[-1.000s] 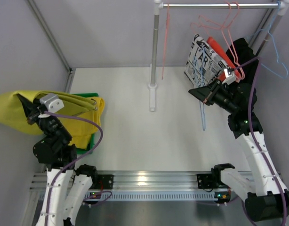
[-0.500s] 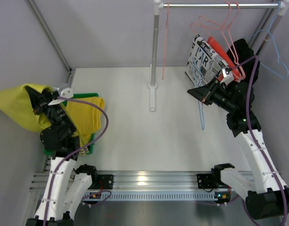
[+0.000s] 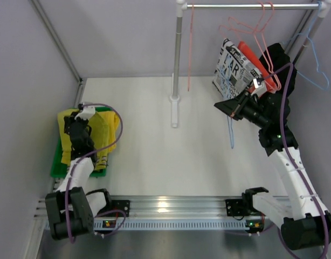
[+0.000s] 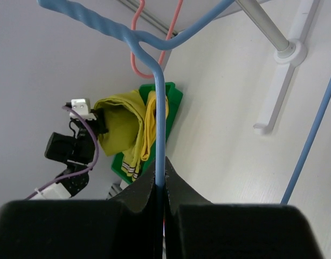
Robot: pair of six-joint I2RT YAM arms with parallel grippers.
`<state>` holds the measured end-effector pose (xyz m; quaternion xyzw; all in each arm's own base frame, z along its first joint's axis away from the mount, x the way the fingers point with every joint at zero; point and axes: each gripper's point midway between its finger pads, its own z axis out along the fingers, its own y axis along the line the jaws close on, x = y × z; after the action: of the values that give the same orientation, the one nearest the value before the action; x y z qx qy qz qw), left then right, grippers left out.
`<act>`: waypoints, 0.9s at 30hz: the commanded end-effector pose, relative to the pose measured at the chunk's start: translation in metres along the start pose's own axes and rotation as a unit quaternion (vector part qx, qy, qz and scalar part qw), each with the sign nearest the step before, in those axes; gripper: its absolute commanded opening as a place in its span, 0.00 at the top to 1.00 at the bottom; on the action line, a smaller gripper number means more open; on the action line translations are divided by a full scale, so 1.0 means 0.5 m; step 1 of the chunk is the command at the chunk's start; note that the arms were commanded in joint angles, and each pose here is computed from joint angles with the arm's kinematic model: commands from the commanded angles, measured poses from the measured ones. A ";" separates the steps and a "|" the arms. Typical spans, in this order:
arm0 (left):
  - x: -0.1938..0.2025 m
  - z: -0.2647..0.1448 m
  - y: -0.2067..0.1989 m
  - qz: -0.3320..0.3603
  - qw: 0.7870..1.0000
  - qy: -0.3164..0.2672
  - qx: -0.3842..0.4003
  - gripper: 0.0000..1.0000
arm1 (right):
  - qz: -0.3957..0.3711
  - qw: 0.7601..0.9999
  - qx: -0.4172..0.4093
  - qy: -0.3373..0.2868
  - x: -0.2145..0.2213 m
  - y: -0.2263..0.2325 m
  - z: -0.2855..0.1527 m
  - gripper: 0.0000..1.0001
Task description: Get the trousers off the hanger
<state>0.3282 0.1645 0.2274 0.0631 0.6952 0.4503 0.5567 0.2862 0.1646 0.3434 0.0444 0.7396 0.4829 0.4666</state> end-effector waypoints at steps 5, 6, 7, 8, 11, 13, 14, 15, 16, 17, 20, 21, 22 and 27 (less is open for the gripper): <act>-0.251 0.014 0.023 -0.182 0.965 -0.158 0.100 1.00 | -0.012 1.000 -0.009 -0.003 -0.003 0.009 0.007 1.00; -0.264 0.018 0.020 -0.173 0.967 -0.157 0.106 1.00 | -0.012 1.000 -0.010 -0.004 -0.004 0.010 0.008 1.00; -0.279 0.027 0.021 -0.167 0.969 -0.146 0.112 1.00 | -0.012 1.000 -0.011 -0.006 -0.006 0.013 0.007 1.00; -0.285 0.028 0.015 -0.162 0.970 -0.136 0.119 1.00 | -0.014 1.000 -0.012 -0.006 -0.007 0.014 0.008 1.00; -0.246 0.030 -0.022 -0.148 0.973 -0.046 0.172 1.00 | -0.021 1.000 -0.009 -0.010 -0.013 0.019 0.002 1.00; -0.206 0.010 -0.068 -0.132 0.965 0.005 0.226 1.00 | -0.030 0.999 -0.009 -0.013 -0.017 0.025 -0.004 1.00; -0.186 -0.006 -0.089 -0.124 0.959 0.027 0.253 1.00 | -0.035 0.999 -0.006 -0.011 -0.015 0.025 -0.006 1.00; -0.137 -0.044 -0.125 -0.104 0.946 0.073 0.299 1.00 | -0.039 0.999 -0.004 -0.011 -0.014 0.024 -0.009 1.00; -0.130 -0.071 -0.145 -0.106 0.934 0.077 0.332 1.00 | -0.046 0.999 -0.002 -0.014 -0.019 0.028 -0.013 1.00; -0.108 -0.092 -0.158 -0.104 0.927 0.097 0.347 1.00 | -0.057 0.998 0.002 -0.011 -0.017 0.025 -0.015 1.00; -0.032 -0.165 -0.201 -0.096 0.898 0.164 0.396 1.00 | -0.069 0.998 0.012 -0.004 -0.013 0.024 -0.025 1.00; 0.003 -0.198 -0.219 -0.086 0.883 0.194 0.419 0.98 | -0.072 0.997 0.014 -0.003 -0.011 0.023 -0.027 1.00; 0.010 -0.217 -0.233 -0.085 0.871 0.199 0.442 0.88 | -0.078 0.997 0.010 -0.005 -0.012 0.030 -0.033 1.00; 0.007 -0.290 -0.269 -0.101 0.818 0.209 0.526 0.45 | -0.104 0.994 0.018 0.003 -0.012 0.031 -0.041 1.00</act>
<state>0.3008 0.0425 0.1453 0.1620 0.9087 0.0614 0.3797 0.2784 0.1555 0.3343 0.0160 0.7643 0.4333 0.4774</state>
